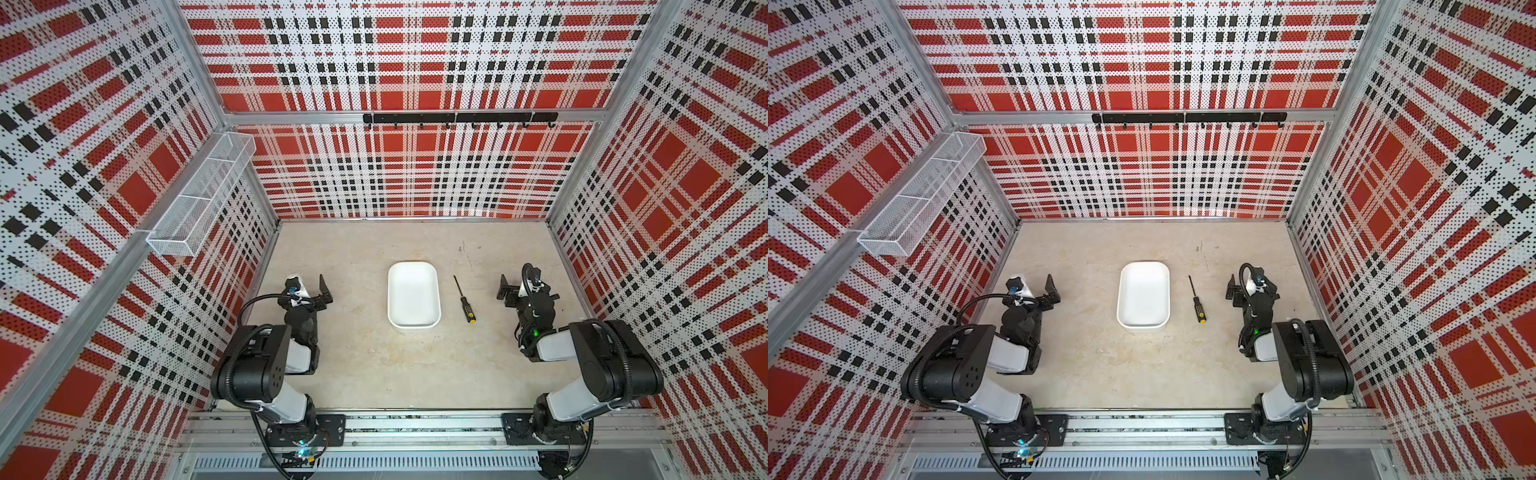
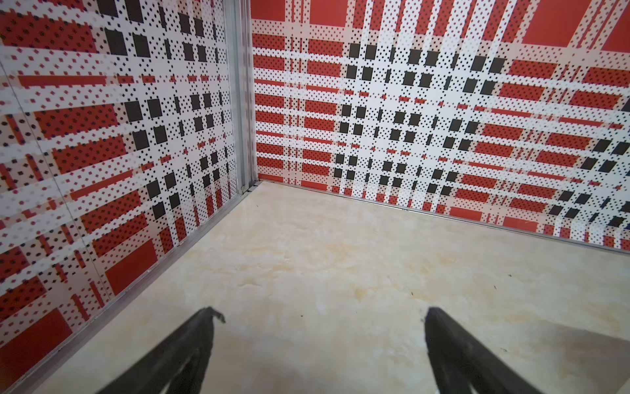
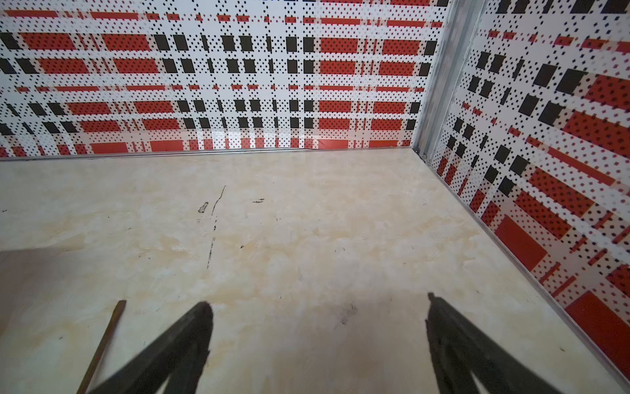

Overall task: Put the screwdriver in the bin
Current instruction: Pick up the screwdriver from the center of the table.

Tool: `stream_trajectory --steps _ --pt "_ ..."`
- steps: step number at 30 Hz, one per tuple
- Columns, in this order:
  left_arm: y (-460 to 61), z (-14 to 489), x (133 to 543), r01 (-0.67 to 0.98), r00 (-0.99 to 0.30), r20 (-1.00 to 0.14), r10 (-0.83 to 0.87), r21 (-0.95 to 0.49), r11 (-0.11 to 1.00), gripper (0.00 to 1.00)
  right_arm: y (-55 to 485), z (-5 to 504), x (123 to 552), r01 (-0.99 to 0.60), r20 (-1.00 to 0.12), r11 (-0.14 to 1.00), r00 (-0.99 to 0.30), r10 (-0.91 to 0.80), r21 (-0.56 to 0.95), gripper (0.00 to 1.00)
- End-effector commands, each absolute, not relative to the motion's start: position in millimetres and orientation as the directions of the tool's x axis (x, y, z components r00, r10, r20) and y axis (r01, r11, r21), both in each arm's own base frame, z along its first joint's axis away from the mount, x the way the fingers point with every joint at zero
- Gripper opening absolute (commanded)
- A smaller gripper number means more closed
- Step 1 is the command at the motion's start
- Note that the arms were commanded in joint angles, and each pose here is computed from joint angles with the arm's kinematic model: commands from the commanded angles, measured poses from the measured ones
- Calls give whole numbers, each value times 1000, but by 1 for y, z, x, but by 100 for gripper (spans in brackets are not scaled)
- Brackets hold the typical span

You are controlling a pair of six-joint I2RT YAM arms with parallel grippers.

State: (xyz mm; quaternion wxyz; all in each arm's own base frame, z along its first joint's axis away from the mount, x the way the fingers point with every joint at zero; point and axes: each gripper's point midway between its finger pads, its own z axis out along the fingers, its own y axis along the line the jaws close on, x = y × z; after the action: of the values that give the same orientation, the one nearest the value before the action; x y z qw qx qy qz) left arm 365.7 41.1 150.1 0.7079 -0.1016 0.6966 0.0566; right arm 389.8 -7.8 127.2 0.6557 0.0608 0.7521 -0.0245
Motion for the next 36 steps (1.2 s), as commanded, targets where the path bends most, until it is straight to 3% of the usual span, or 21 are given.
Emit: stream_trajectory --steps 1,27,36 --pt "43 160 367 -228 63 -996 -59 -72 971 98 -11 128 392 127 -990 991 -124 59 43 100" --pt "43 160 367 -226 63 -996 -59 -72 972 98 -11 130 391 127 -992 991 -115 58 44 100" --pt "25 162 379 -133 20 -1000 -15 -17 991 98 -9 133 391 118 -992 992 -112 52 39 100"
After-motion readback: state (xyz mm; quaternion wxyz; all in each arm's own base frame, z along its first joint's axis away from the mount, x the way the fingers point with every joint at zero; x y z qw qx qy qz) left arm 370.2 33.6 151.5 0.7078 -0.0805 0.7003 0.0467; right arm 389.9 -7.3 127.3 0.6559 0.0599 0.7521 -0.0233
